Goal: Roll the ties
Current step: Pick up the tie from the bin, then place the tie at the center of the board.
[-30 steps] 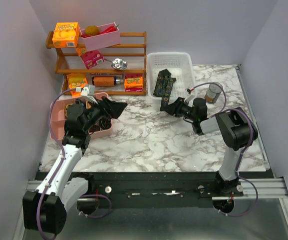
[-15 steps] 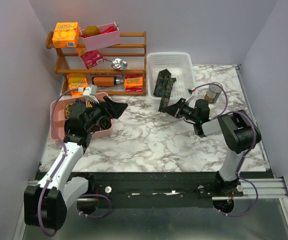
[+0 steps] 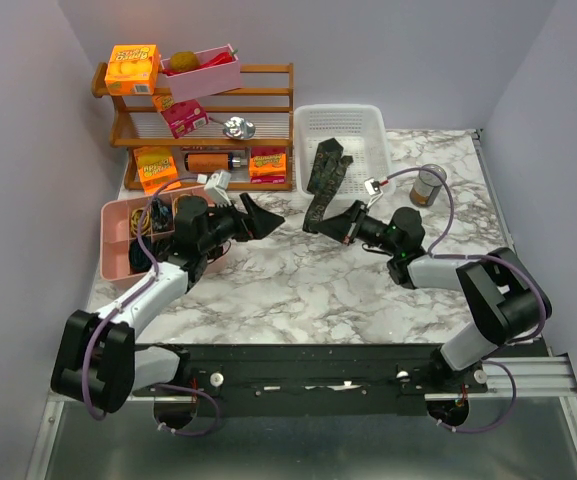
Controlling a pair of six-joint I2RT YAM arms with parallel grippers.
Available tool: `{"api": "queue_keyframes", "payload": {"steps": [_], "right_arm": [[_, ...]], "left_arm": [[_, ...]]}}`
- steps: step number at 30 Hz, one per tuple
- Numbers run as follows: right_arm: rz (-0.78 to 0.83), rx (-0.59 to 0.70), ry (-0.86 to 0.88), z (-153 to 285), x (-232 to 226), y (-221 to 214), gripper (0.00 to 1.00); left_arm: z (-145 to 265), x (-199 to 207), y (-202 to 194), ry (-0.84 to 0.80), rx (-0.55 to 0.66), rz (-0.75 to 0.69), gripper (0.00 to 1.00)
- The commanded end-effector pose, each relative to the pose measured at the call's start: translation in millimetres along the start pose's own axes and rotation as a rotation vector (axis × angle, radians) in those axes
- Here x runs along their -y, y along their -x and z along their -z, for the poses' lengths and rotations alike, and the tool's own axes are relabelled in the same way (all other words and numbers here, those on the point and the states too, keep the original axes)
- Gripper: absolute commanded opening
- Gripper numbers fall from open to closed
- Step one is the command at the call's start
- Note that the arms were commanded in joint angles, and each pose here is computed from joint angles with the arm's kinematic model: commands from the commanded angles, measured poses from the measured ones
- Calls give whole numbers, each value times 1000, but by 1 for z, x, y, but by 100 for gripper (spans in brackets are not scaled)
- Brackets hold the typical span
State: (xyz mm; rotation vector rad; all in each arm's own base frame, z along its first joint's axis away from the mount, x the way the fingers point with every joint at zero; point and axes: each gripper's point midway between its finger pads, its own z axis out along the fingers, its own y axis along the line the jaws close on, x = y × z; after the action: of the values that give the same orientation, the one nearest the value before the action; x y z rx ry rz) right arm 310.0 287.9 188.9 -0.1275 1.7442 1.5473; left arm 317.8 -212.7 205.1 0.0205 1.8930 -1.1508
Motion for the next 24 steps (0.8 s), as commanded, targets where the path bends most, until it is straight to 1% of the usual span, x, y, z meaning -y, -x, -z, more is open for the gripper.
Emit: {"api": "queue_keyframes", "payload": {"steps": [1,5,11,17,20,21,23,24], "right_arm": [[-79,41,53,-2,-26,3,1],[-103,49,74,-6,-36,4,1],[-137,55,70,-8,-34,4,1],[-159,53,73,-9,-33,3,1],[-168,53,75,-9,-33,3,1],[-166,53,80,-9,-33,3,1],[-168,53,84,-9,-34,3,1],[-166,52,90,-9,-36,3,1]], "left_arm": [[-15,35,10,-121,49,3,97],[-26,50,1,-164,25,15,92],[-36,67,-11,-204,-3,9,81],[-41,72,-17,-214,-13,8,74],[-44,74,-20,-219,-25,8,65],[-45,75,-20,-221,-25,8,60],[-46,74,-21,-219,-26,13,60],[-46,75,-21,-221,-26,14,55]]}}
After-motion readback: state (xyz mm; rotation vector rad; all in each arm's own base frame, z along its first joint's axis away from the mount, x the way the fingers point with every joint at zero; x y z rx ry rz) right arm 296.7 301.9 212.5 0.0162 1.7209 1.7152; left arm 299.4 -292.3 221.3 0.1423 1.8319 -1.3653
